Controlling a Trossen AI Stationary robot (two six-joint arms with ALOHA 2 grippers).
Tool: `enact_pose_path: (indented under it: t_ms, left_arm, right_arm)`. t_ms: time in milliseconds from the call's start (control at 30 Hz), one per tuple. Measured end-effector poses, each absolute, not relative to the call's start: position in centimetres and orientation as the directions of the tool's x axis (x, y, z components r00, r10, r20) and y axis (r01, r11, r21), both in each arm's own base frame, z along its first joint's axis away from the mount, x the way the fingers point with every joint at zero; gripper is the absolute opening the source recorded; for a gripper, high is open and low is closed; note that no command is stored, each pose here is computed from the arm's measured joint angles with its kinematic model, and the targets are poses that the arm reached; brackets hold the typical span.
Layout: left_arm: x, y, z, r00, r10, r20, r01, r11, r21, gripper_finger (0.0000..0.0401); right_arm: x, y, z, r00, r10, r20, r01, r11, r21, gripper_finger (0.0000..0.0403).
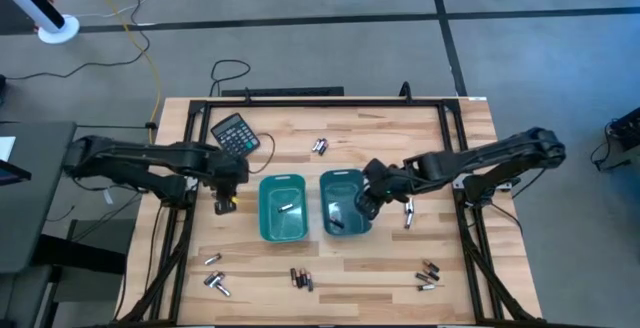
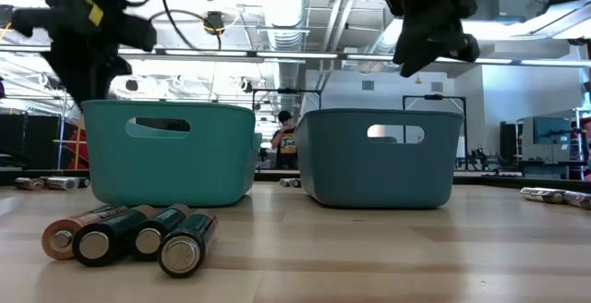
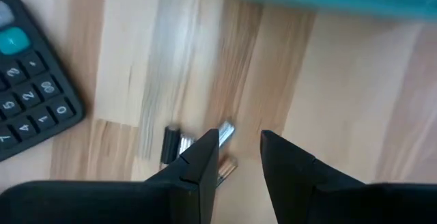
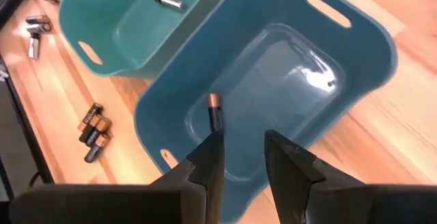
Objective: Sort batteries
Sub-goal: Put the silver battery into the green bin
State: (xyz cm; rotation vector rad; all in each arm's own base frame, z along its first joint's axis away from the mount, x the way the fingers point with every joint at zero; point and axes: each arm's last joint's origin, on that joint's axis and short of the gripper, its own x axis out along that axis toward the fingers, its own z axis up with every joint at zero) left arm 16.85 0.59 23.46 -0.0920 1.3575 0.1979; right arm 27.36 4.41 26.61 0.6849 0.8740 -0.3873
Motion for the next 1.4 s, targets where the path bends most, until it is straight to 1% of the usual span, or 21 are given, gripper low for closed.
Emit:
enact_pose_path:
  t_ms: [300, 533, 667, 900, 1000, 1400]
  left_arm:
    - [18.9, 0.6, 20.3, -0.021, 0.083, -0.996, 0.000, 0.997, 0.083, 0.0102]
    - [20.0, 0.6, 18.3, -0.128, 0.057, -0.990, 0.098, 0.994, 0.044, 0.0102]
    - [20.5, 0.6, 17.4, -0.160, 0.036, -0.986, 0.123, 0.992, 0.016, 0.0102]
    - [21.0, 1.5, 16.5, -0.179, -0.004, -0.984, 0.094, 0.995, -0.021, 0.0102]
    - [21.0, 1.7, 16.5, -0.180, -0.014, -0.984, 0.081, 0.996, -0.029, 0.0102]
    - [20.9, 1.7, 16.5, -0.190, -0.014, -0.982, 0.114, 0.993, -0.036, 0.0102]
  right_arm:
    - [27.9, 4.6, 26.5, 0.618, -0.032, -0.786, 0.550, 0.732, 0.403, 0.0121]
    - [27.8, 4.6, 26.5, 0.616, -0.032, -0.787, 0.551, 0.732, 0.401, 0.0121]
    - [27.8, 4.6, 26.5, 0.616, -0.032, -0.787, 0.551, 0.732, 0.401, 0.0121]
    - [27.8, 4.6, 26.5, 0.616, -0.031, -0.787, 0.550, 0.732, 0.401, 0.0121]
    - [27.8, 4.6, 26.5, 0.616, -0.031, -0.787, 0.548, 0.735, 0.399, 0.0121]
    - [27.8, 4.6, 26.5, 0.615, -0.032, -0.788, 0.546, 0.737, 0.398, 0.0121]
